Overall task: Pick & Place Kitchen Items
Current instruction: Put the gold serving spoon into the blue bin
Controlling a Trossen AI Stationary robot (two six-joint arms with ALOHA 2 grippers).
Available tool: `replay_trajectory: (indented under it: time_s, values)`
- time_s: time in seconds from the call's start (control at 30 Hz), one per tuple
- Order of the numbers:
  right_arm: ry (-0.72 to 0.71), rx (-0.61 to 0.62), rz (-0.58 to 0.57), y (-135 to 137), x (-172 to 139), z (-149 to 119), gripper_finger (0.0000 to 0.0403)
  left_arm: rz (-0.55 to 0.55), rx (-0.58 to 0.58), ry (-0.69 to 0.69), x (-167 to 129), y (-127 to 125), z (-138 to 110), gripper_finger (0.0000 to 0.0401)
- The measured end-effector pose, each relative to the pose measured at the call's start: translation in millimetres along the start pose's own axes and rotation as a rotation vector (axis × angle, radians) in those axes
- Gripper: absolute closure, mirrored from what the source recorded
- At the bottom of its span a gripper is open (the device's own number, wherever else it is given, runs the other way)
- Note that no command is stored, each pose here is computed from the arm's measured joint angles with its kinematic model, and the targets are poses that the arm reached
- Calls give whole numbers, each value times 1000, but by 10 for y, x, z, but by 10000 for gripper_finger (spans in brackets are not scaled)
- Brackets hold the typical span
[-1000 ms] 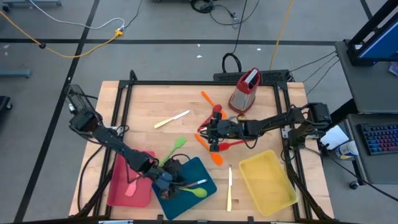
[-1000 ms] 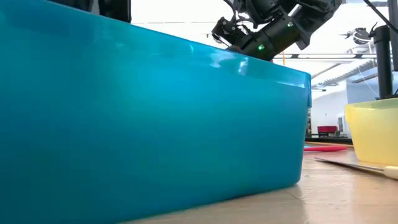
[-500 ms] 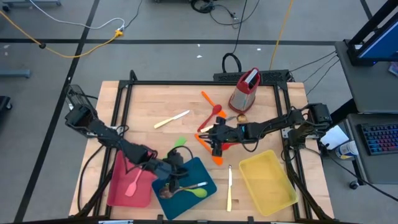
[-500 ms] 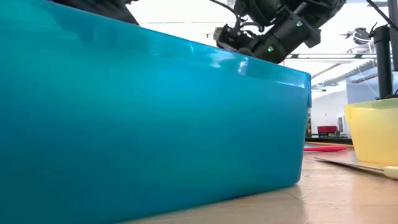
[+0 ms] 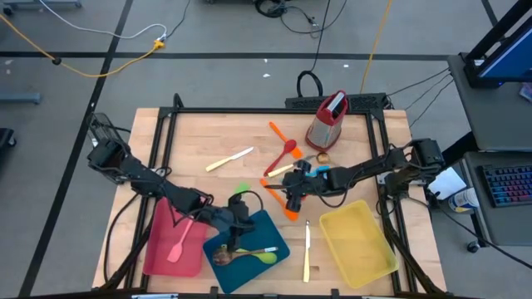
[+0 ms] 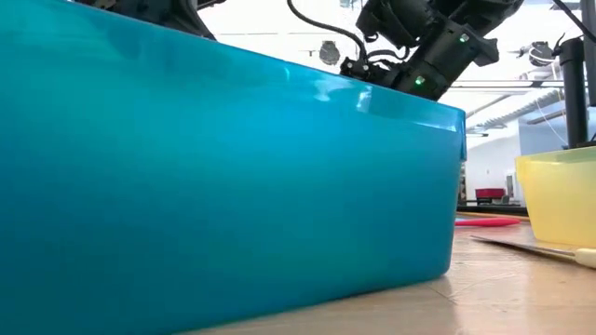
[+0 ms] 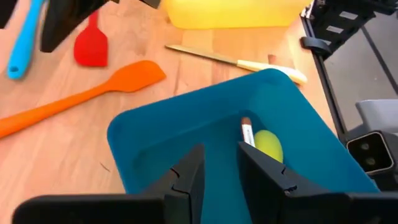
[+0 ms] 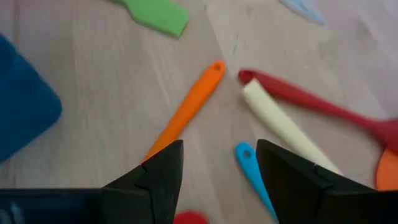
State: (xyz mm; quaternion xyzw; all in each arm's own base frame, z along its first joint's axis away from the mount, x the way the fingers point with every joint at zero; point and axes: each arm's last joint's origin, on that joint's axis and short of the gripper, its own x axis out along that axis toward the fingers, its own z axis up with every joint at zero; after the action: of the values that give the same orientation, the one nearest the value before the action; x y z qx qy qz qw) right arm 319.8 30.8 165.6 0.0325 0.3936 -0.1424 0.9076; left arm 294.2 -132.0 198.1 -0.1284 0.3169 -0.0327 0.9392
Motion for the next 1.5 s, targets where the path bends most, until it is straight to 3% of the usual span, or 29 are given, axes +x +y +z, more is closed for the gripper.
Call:
replay_trajectory:
  time_s: [0.43,0.8,1.17,1.5]
  values:
    - [225,87,-205,-94,-111,-259,206,25,36,-10,24,115,60,304]
    - [403,100,-347,-253,-392,-405,206,45,26,-33,39,205,122,304]
    - [424,141,-387,-529,-760,-337,206,-8,13,-45,45,216,164,304]
    - [440,164,-391,-806,-847,-279,206,-20,32,-40,45,213,164,304]
